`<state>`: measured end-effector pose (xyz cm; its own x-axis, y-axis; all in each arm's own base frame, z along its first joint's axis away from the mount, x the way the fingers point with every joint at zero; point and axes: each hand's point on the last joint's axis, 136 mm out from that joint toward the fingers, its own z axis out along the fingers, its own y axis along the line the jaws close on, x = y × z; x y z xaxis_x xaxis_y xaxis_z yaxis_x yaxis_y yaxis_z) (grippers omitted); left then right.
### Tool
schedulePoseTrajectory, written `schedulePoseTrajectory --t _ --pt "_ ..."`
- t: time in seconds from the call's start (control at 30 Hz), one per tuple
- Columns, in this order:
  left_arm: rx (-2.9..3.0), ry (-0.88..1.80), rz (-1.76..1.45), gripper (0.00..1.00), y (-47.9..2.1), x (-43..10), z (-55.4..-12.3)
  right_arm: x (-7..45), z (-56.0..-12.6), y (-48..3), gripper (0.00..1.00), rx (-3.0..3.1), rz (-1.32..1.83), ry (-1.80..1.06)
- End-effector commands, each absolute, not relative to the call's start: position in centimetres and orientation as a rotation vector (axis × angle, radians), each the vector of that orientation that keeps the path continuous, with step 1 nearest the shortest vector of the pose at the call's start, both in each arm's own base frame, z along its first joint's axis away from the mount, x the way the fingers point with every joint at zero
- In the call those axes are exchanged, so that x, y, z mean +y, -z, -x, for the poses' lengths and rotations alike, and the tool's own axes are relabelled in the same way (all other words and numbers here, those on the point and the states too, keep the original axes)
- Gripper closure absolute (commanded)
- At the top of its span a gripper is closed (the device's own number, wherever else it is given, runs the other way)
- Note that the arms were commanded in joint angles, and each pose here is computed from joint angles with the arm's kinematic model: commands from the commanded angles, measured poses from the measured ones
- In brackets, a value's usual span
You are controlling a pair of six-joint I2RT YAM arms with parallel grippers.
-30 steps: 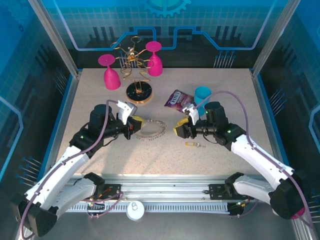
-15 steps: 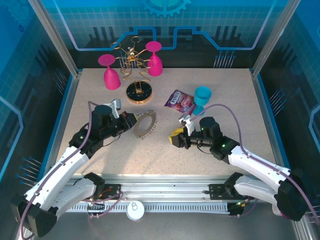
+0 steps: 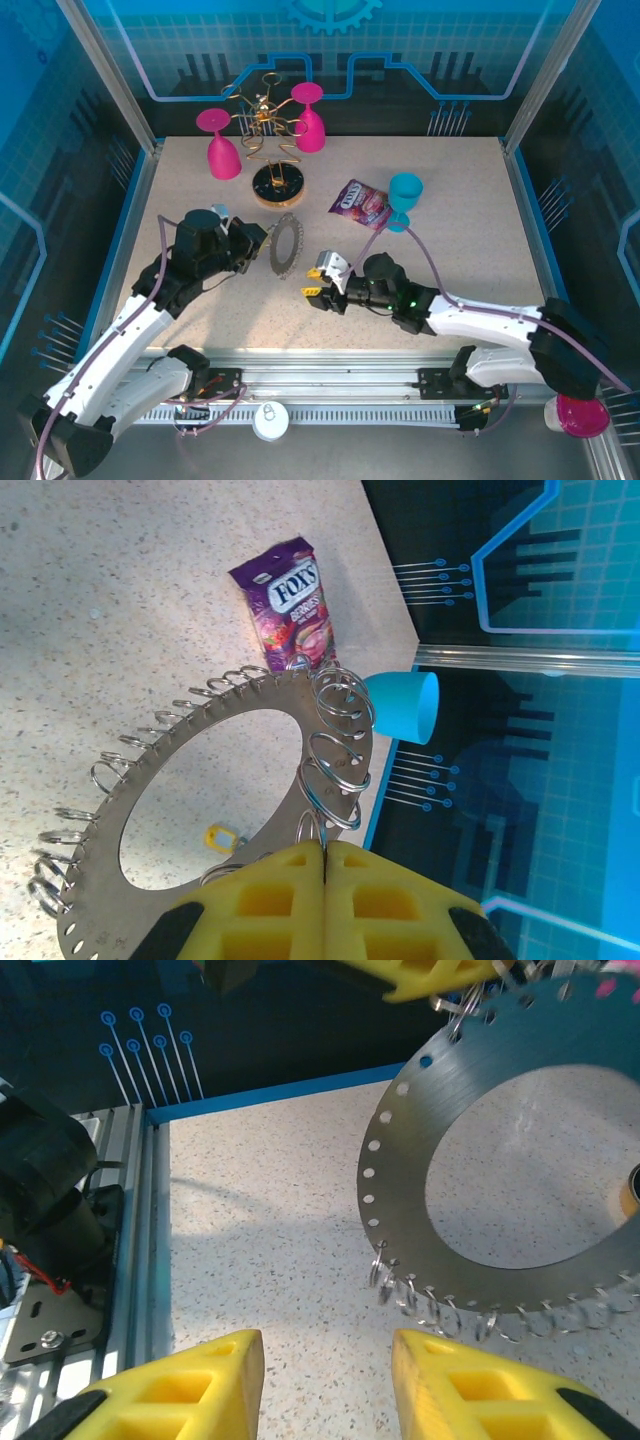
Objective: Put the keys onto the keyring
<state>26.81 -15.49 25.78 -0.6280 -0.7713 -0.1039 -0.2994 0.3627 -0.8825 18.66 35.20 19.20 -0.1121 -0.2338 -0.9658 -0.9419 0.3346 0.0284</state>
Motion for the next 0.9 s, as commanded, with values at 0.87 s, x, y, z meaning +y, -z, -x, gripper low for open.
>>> schedulePoseTrajectory --t 0.87 --pt "2.031 1.381 0.969 1.0 -28.4 -16.2 -26.2 39.4 -22.0 -17.0 0.66 1.527 1.027 -0.727"
